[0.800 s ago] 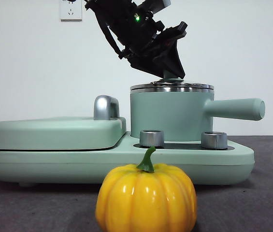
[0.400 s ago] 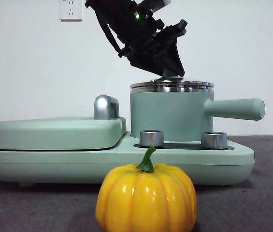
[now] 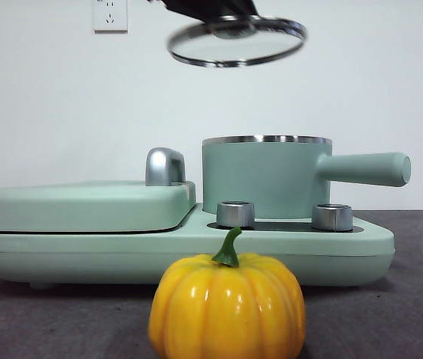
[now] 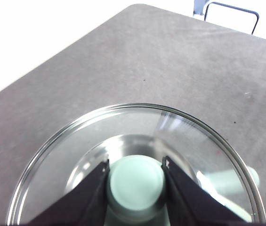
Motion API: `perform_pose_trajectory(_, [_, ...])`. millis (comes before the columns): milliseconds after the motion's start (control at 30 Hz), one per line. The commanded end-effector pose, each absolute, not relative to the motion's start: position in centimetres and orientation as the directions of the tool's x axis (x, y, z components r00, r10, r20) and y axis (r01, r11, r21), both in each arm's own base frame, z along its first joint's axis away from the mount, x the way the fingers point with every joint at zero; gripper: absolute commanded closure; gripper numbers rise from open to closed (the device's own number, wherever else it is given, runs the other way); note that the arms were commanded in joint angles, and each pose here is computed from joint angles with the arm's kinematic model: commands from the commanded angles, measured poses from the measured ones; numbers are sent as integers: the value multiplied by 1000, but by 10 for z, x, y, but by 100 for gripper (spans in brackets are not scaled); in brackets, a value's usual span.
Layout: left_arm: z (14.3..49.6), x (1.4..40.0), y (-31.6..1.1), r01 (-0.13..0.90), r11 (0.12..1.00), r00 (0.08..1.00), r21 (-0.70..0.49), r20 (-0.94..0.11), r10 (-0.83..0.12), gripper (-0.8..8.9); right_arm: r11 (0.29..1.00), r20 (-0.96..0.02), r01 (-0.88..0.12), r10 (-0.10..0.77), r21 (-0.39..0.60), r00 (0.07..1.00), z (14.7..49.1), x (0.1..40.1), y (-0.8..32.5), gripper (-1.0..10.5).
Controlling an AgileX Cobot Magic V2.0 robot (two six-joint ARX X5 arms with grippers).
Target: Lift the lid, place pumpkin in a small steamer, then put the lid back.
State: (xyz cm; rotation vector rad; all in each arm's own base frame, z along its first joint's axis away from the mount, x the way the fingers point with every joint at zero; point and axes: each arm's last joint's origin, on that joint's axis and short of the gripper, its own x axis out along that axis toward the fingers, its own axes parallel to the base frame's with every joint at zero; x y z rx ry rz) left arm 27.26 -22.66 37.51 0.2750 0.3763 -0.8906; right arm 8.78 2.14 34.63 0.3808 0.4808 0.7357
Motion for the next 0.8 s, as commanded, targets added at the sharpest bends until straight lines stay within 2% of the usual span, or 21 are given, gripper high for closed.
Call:
perform_pose_trajectory(33, [386,272,-216,783,616,587,83,-426,-688,737,664,-295,-562,735,493,610,348,94,25,496])
perform_pose_trajectory(200, [394,268,-190,750,657,610,73,-460,-645,759,635,-343,-556,766,537,543,343,107,34,496])
perform_pose_trajectory(433, [406,265,-155,691,720,655,68,-479,-584,763,627,-475,-545,779,557,410,327,130,66,496])
perform_pose_trajectory(600, [412,265,-135,648,759,690,69,-475,-546,763,644,-589,-543,749,539,304,311,141,99,496])
perform_pose_trajectory(800, [415,267,-115,597,799,723,68,-477,-499,764,662,-721,-571,672,485,166,289,147,144,496])
